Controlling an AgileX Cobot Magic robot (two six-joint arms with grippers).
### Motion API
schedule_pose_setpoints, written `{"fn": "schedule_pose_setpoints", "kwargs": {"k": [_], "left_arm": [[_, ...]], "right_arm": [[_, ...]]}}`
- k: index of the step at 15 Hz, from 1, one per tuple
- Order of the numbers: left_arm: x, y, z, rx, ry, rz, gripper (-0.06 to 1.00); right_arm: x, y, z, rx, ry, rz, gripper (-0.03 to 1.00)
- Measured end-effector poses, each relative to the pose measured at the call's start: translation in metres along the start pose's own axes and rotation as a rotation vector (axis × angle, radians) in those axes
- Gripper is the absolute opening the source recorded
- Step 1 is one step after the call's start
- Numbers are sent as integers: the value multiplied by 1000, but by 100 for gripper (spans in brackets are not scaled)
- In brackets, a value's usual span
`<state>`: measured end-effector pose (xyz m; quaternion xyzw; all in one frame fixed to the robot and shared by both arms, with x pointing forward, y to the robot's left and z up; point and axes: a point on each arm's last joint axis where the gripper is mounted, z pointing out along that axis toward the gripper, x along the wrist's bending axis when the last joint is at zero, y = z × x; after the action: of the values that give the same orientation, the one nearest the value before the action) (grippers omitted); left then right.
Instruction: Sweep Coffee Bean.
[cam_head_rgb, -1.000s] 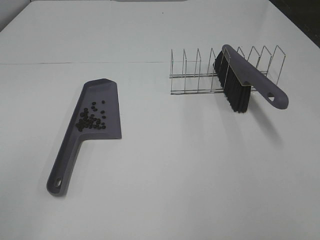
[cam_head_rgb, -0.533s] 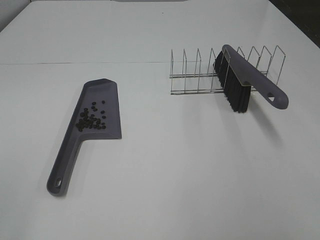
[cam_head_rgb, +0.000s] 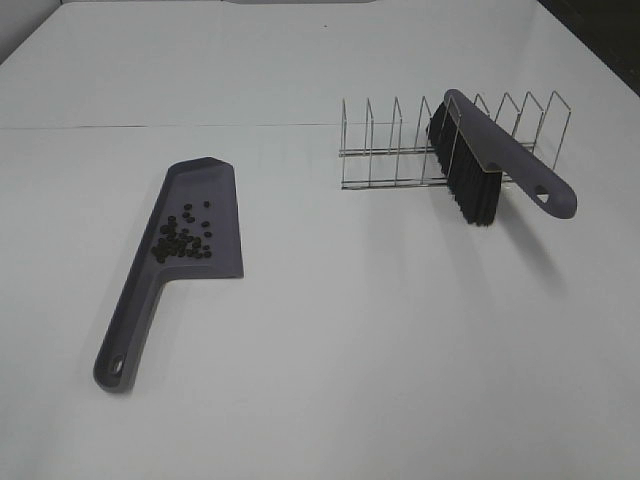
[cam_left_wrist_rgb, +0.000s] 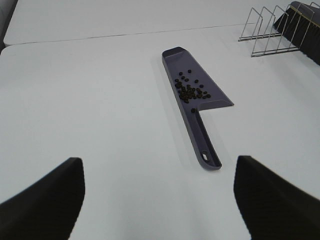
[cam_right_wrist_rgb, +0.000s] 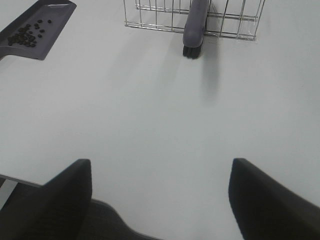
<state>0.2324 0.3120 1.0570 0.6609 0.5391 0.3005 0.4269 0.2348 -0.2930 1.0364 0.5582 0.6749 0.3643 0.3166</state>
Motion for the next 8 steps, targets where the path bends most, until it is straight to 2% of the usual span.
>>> {"fn": "schedule_pose_setpoints", "kwargs": {"k": [2, 8], "left_arm": [[0, 0, 0, -1, 1, 48, 75], [0, 0, 0, -1, 0, 63, 75]], "right_arm": [[0, 0, 0, 0, 0, 0, 72], [0, 0, 0, 0, 4, 2, 72]]}}
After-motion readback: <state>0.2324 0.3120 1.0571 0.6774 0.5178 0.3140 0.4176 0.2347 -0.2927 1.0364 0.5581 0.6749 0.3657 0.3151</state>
